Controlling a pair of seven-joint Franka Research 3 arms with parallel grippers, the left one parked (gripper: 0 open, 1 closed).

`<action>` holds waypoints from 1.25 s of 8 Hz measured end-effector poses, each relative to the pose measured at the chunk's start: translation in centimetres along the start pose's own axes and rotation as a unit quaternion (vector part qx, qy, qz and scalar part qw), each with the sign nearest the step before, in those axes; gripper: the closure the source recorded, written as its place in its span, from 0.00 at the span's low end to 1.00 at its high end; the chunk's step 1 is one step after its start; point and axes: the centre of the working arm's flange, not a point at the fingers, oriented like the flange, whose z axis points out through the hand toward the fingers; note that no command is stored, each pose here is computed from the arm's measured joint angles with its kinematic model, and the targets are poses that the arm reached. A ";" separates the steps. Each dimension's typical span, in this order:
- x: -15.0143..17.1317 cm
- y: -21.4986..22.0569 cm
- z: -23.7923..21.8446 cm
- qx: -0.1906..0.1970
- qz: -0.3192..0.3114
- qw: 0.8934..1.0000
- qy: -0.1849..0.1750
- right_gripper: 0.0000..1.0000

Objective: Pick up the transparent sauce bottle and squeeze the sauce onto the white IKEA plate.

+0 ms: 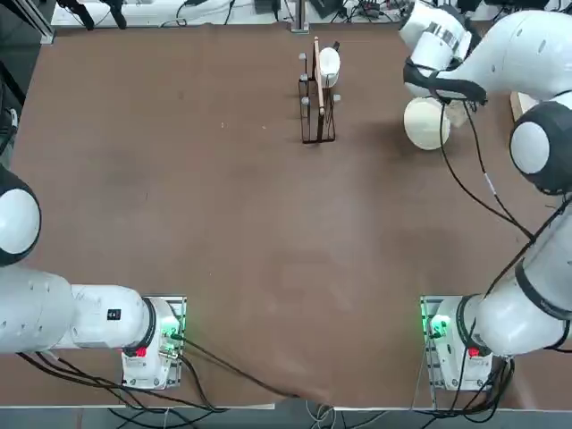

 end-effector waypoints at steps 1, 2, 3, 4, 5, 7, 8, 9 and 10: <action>0.3 -0.3 3.8 -0.029 0.020 0.999 0.025 0.59; 0.4 -0.2 7.7 -0.049 0.048 0.996 0.063 0.59; 0.0 0.6 11.3 -0.064 0.074 0.990 0.099 0.59; -0.4 1.6 14.4 -0.076 0.091 0.985 0.127 0.59; -0.8 2.7 17.4 -0.085 0.102 0.979 0.153 0.59; -1.6 5.5 23.9 -0.101 0.114 0.968 0.198 0.59; -2.1 7.0 26.5 -0.111 0.119 0.964 0.209 0.59; -2.9 7.8 28.0 -0.114 0.130 0.962 0.213 0.59; -3.9 8.2 28.8 -0.111 0.143 0.961 0.211 0.59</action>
